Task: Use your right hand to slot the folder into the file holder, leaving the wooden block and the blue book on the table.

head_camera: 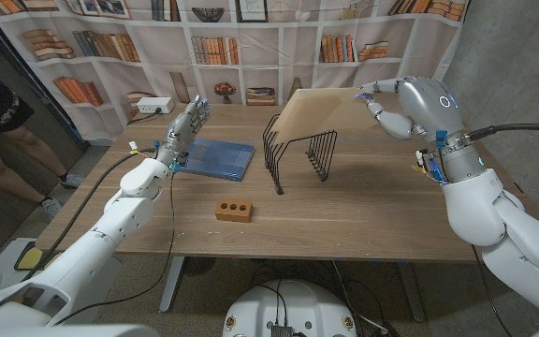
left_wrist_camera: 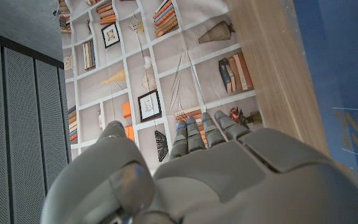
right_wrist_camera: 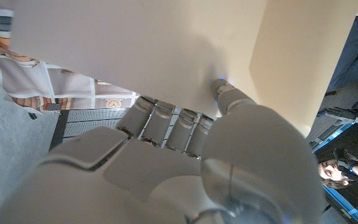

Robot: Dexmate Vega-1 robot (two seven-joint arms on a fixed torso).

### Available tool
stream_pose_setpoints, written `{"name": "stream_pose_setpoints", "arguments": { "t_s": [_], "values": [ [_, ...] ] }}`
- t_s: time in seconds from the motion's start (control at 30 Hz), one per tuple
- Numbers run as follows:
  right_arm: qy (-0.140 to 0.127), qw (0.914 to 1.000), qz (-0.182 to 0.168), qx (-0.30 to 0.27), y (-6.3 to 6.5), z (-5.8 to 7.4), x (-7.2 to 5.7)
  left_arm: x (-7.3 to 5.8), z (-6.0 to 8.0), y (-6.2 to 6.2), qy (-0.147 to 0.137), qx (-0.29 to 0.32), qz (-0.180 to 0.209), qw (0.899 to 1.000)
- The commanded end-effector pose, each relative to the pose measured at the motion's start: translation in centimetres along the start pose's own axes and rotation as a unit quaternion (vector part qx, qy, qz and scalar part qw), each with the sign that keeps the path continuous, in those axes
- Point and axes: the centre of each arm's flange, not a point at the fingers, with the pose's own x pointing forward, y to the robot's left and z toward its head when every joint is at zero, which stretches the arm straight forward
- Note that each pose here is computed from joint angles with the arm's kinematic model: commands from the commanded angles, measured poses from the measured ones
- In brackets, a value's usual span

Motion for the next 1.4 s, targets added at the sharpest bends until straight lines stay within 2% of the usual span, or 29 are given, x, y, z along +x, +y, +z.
{"name": "stream_pose_setpoints", "arguments": {
  "t_s": [0.03,0.5,0.87,1.03,1.4],
  "values": [
    [-0.006,0.9986,0.052,-0.011,0.8,0.2,1.5,-0.8,-0.6,0.5,0.002,-0.007,0.01,1.0],
    [-0.022,0.9957,0.086,-0.025,0.7,0.6,3.2,-1.0,-1.6,0.8,0.004,-0.017,0.013,1.0],
    [-0.03,0.9934,0.11,-0.016,0.3,0.6,4.5,-0.9,-1.5,0.8,0.002,-0.016,0.013,1.0],
    [-0.047,0.9904,0.129,-0.017,0.7,0.8,5.5,-0.9,-1.3,0.8,0.002,-0.013,0.012,1.0],
    [-0.054,0.9851,0.161,-0.027,1.6,0.8,7.5,-0.7,-0.8,1.0,-0.001,-0.008,0.011,1.0]
  ]
}}
